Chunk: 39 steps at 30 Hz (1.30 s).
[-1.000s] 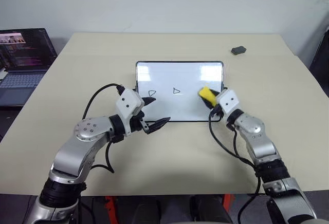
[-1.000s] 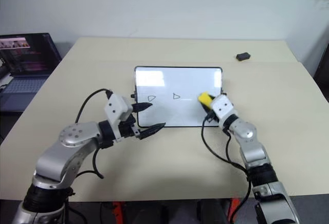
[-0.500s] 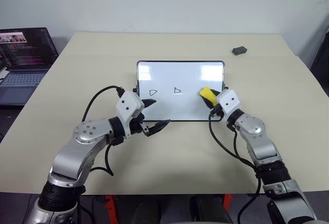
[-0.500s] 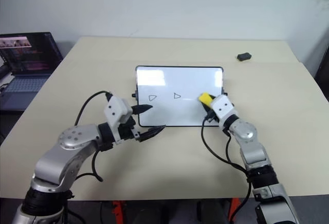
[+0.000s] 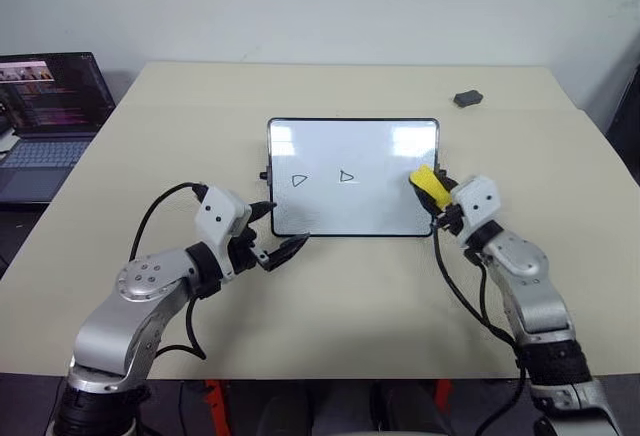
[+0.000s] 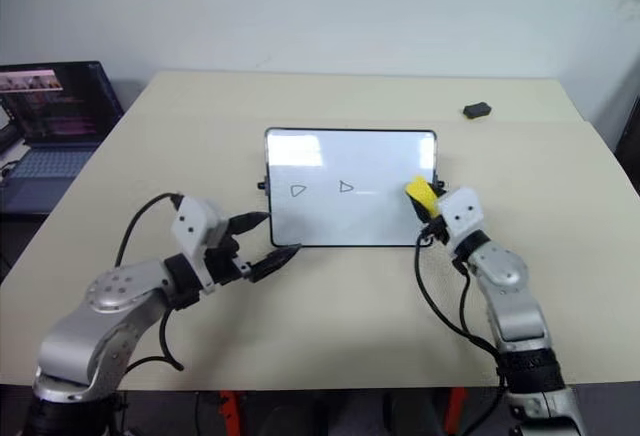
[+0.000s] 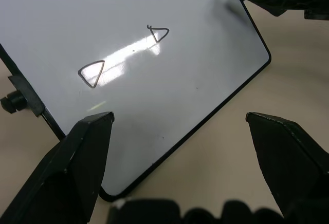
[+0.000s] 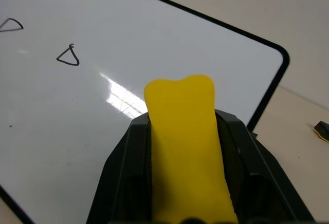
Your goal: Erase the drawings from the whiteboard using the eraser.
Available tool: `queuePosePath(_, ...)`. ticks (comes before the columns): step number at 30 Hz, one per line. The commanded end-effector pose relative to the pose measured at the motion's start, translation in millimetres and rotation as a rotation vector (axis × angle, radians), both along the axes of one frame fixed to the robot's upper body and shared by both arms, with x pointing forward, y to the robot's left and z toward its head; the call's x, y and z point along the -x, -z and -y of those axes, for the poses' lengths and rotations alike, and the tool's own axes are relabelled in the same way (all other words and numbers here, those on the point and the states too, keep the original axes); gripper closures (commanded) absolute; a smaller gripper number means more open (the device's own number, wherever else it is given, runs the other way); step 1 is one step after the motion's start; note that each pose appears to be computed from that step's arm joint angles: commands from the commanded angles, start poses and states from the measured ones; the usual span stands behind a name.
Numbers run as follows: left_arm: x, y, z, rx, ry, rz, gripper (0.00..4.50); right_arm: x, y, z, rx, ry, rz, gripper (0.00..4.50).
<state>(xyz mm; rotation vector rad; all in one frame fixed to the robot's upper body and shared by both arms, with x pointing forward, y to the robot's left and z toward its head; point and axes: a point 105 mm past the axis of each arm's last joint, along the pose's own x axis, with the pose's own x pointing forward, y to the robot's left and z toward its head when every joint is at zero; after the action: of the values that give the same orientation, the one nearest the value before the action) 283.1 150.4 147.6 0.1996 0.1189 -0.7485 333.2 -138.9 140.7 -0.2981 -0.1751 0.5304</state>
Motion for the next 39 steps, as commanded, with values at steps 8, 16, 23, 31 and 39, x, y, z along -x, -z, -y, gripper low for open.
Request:
queuePosePath(8, -3, -12, 2, 0.023, -0.021, 0.071, 0.00, 22, -2, -3, -0.039, -0.086, -0.069, 3.18)
queuePosePath(16, -7, -12, -6, 0.019, -0.067, 0.080, 0.00, 17, -10, -15, 0.024, -0.123, -0.010, 3.18)
queuePosePath(23, -9, -13, -15, 0.010, -0.084, 0.093, 0.00, 0, -28, -42, 0.054, -0.194, 0.077, 3.18)
queuePosePath(31, -14, -17, -18, -0.010, -0.074, 0.107, 0.00, -39, -49, -80, 0.088, -0.181, 0.178, 3.18)
queuePosePath(39, -15, -23, -10, -0.038, -0.005, 0.112, 0.00, -68, -30, -91, 0.173, -0.152, 0.137, 3.18)
